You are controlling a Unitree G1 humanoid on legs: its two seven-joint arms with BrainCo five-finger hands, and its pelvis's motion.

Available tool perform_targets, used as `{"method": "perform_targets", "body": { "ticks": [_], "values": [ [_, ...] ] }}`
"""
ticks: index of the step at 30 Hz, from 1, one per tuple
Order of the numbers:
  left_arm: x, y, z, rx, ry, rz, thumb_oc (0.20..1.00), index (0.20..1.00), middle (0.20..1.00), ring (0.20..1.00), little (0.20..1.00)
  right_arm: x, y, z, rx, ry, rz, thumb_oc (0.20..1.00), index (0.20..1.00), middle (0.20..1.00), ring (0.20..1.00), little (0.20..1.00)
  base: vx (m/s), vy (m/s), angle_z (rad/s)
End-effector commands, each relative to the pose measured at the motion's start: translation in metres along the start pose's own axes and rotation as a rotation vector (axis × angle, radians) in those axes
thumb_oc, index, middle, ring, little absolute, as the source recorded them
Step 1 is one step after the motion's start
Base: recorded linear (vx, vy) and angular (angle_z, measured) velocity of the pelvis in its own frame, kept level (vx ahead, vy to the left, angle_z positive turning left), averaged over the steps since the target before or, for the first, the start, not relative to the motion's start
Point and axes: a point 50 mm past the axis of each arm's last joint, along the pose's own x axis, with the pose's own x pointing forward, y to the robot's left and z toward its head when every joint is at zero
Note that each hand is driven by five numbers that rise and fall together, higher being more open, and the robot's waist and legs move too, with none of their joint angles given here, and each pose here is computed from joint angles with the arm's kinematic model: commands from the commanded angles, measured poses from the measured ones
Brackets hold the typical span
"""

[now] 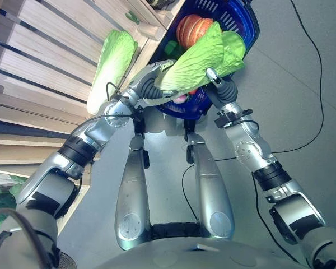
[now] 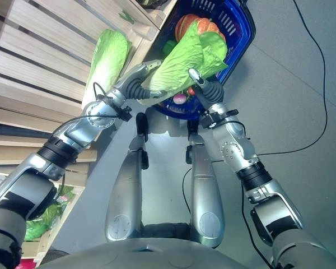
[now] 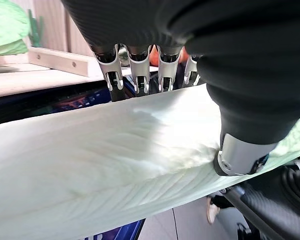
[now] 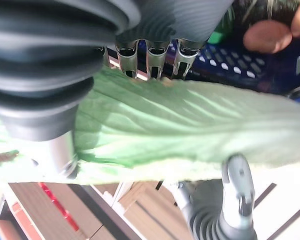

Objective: Pick up fruits and vegetables into the basket

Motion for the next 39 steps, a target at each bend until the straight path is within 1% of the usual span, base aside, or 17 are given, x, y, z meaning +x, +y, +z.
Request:
{"method": "perform_targets", "body": {
  "ticks": [1,9,13,15,16,18,21,24,26,28,29,32,34,35,39],
  "values": [
    [0.003,-0.010,0.013,0.030,-0.052,-0.074,0.200,0.200,0.200,0.200,0.200,0.013,0.046,0.026,0.004,-0.151,0.238,0.200,0.200,0.200,0.200,0.200,0.00,0.000,0.00],
    [0.003,-0.014,0.010,0.037,-0.019,-0.102,0.200,0.200,0.200,0.200,0.200,0.014,0.047,0.026,0.009,-0.153,0.242,0.200,0.200,0.200,0.200,0.200,0.00,0.000,0.00],
    [0.003,-0.014,0.009,0.027,-0.004,-0.091,0.200,0.200,0.200,0.200,0.200,0.014,0.048,0.026,0.012,-0.152,0.242,0.200,0.200,0.200,0.200,0.200,0.00,0.000,0.00],
    [0.003,-0.013,0.007,0.010,0.013,-0.059,0.514,0.514,0.514,0.514,0.514,0.015,0.048,0.027,0.014,-0.152,0.241,0.200,0.200,0.200,0.200,0.200,0.00,0.000,0.00],
    [0.002,-0.013,0.005,-0.005,0.025,-0.028,1.000,1.000,1.000,1.000,1.000,0.014,0.048,0.026,0.015,-0.153,0.240,0.200,0.200,0.200,0.200,0.200,0.00,0.000,0.00],
    [0.000,-0.012,0.003,-0.050,0.035,0.020,1.000,1.000,1.000,1.000,1.000,0.013,0.047,0.025,0.021,-0.156,0.234,0.200,0.200,0.200,0.200,0.200,0.00,0.000,0.00],
    [-0.004,-0.011,-0.001,-0.131,0.051,0.139,1.000,1.000,1.000,1.000,1.000,0.012,0.047,0.024,0.026,-0.165,0.227,0.200,0.200,0.200,0.200,0.200,0.00,0.000,0.00],
    [-0.010,-0.006,-0.005,-0.257,0.064,0.313,1.000,1.000,1.000,1.000,1.000,0.011,0.047,0.022,0.031,-0.179,0.213,0.200,0.200,0.200,0.200,0.200,0.00,0.000,0.00],
    [-0.013,-0.002,-0.007,-0.307,0.062,0.405,1.000,1.000,1.000,1.000,1.000,0.012,0.047,0.022,0.037,-0.189,0.202,0.200,0.200,0.200,0.200,0.200,0.00,0.000,0.00],
    [-0.014,-0.001,-0.008,-0.324,0.065,0.431,1.000,1.000,1.000,1.000,1.000,0.012,0.047,0.022,0.037,-0.192,0.197,0.200,0.200,0.200,0.200,0.200,0.00,0.000,0.00],
    [-0.017,0.004,-0.009,-0.359,0.066,0.499,1.000,1.000,1.000,1.000,1.000,0.012,0.046,0.022,0.037,-0.201,0.187,0.200,0.200,0.200,0.200,0.200,0.00,0.000,0.00],
    [-0.023,0.011,-0.014,-0.423,0.079,0.628,1.000,1.000,1.000,1.000,1.000,0.012,0.044,0.024,0.035,-0.222,0.163,0.200,0.200,0.200,0.200,0.200,0.00,0.000,0.00],
    [-0.026,0.015,-0.018,-0.444,0.097,0.681,1.000,1.000,1.000,1.000,1.000,0.012,0.042,0.026,0.030,-0.235,0.150,0.200,0.200,0.200,0.200,0.200,0.00,0.000,0.00],
    [-0.025,0.015,-0.018,-0.443,0.095,0.683,1.000,1.000,1.000,1.000,1.000,0.012,0.042,0.027,0.028,-0.237,0.152,0.200,0.200,0.200,0.200,0.200,0.00,0.000,0.00],
    [-0.036,0.029,-0.035,-0.496,0.172,0.850,1.000,1.000,1.000,1.000,1.000,0.013,0.035,0.034,-0.028,-0.267,0.098,0.200,0.200,0.200,0.200,0.200,0.01,0.004,0.00]
  ]
}}
